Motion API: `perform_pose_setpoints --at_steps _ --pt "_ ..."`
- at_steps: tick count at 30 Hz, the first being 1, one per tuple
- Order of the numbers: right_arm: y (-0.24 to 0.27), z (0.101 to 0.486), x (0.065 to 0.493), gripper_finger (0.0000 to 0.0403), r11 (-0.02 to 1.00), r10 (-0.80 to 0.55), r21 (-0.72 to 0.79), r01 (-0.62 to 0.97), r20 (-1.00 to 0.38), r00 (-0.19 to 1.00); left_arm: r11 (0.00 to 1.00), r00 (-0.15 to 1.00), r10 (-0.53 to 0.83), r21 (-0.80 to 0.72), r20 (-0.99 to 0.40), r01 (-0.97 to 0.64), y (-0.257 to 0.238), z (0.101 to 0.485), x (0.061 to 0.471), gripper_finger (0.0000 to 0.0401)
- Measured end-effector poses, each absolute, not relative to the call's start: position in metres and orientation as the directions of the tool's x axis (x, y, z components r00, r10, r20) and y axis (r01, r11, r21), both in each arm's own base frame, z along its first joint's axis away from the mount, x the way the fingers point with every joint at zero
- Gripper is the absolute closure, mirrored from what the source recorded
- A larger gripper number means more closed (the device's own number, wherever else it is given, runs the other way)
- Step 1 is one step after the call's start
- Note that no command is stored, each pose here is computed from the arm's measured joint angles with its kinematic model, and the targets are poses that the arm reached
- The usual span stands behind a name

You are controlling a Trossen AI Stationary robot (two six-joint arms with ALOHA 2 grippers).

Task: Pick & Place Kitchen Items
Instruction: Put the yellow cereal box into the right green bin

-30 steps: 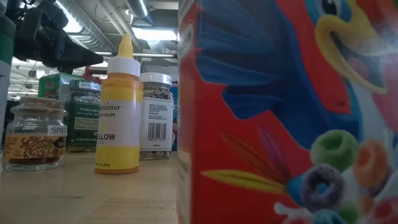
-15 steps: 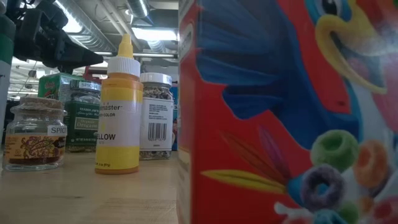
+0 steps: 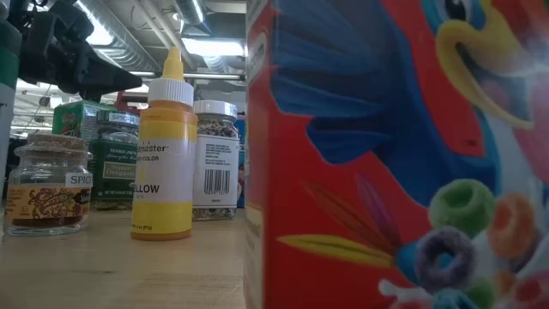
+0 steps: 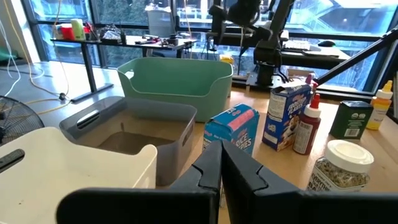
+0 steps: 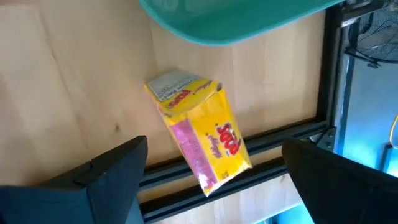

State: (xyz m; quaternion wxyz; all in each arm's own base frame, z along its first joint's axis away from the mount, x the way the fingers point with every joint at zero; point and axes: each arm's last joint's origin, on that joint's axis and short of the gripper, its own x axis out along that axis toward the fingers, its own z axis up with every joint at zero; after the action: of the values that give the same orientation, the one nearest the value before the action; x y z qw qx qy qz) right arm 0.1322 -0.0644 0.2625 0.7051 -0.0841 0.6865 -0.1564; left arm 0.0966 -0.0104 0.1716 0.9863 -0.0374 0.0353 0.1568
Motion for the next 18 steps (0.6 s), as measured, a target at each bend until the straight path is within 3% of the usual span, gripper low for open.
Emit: perform_pose_setpoints --at_steps 18 --pt "-0.084 0.222 0.124 0.0027 0.947 -0.307 -0.305 0.096 -0.952 0.000 0.946 0.946 0.312 -0.062 -0.081 -0.318 -0.010 0.172 0.097 0.0397"
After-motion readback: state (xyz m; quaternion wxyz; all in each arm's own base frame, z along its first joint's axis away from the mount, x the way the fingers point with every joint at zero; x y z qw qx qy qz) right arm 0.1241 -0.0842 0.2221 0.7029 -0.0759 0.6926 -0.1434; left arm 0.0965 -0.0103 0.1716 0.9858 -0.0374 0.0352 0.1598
